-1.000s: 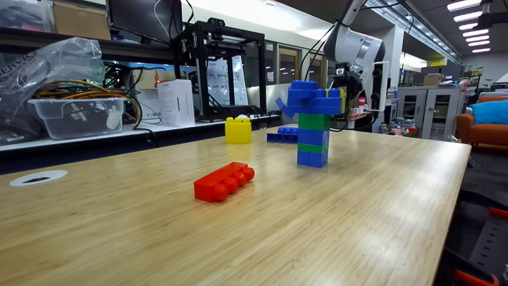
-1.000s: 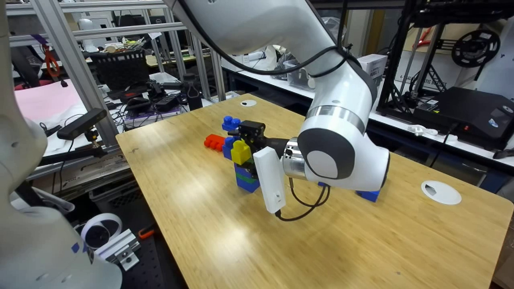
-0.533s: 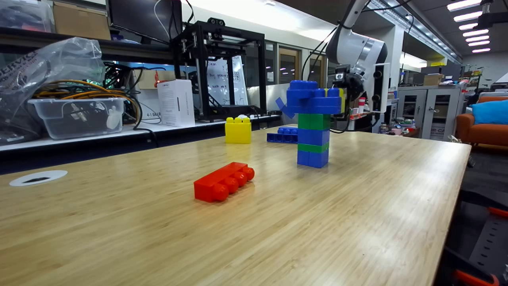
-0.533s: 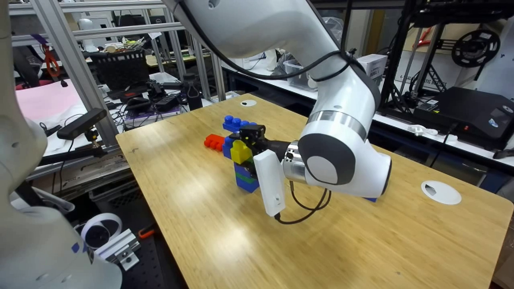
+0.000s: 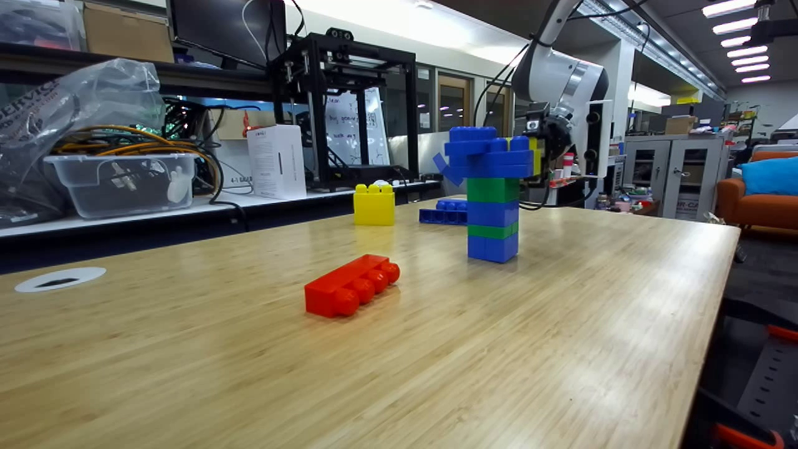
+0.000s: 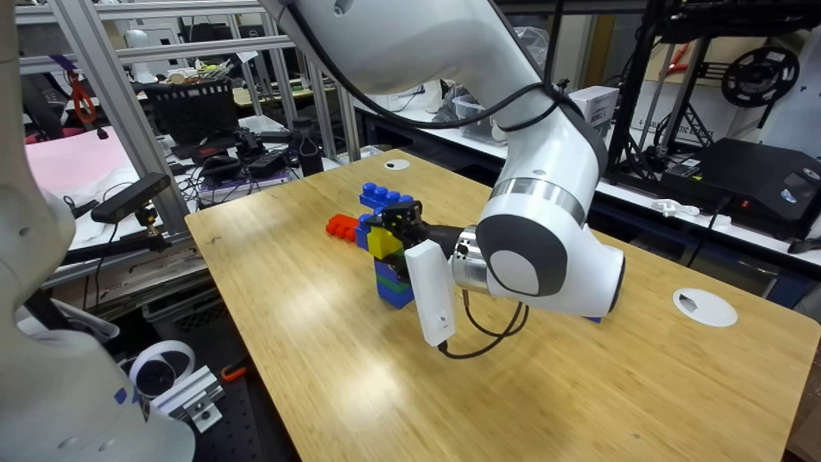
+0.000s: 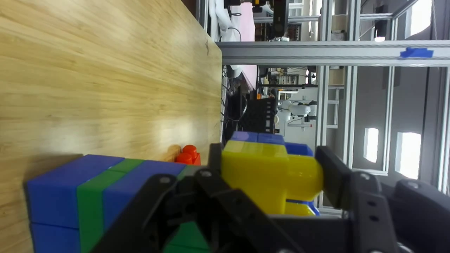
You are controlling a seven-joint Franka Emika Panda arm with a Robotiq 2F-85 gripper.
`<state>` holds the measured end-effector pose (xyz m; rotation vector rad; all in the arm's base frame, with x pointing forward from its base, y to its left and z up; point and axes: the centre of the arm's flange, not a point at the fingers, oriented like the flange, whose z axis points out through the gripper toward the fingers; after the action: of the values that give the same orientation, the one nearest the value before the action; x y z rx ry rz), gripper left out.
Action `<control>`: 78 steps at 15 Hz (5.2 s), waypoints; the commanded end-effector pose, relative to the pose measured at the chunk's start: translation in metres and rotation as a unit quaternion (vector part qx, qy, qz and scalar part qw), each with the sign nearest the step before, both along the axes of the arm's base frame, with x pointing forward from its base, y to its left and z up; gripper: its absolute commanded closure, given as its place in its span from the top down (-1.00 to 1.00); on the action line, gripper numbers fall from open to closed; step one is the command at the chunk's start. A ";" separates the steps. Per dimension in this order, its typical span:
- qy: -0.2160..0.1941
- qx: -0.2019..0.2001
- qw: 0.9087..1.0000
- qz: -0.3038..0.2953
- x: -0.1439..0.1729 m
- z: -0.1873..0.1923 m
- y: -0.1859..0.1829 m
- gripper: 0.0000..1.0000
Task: Knock down the building blocks
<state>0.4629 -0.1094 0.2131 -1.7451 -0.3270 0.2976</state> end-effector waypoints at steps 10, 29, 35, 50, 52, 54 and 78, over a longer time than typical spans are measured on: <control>-0.167 -0.134 0.977 -0.008 0.010 0.115 -0.016 -0.17; -0.196 -0.392 0.899 0.016 0.016 0.048 0.025 -0.17; -0.180 -0.393 0.902 0.013 0.016 0.042 0.026 -0.17; -0.154 -0.369 0.916 0.033 -0.001 0.027 0.050 -0.17; -0.148 -0.361 0.920 0.050 -0.005 0.025 0.062 -0.17; -0.142 -0.356 0.921 0.069 -0.011 0.020 0.074 -0.17; -0.253 -0.475 0.842 -0.049 0.041 0.050 0.031 -0.17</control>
<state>0.4993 -0.0780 0.2648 -2.7577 -0.5397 -0.0936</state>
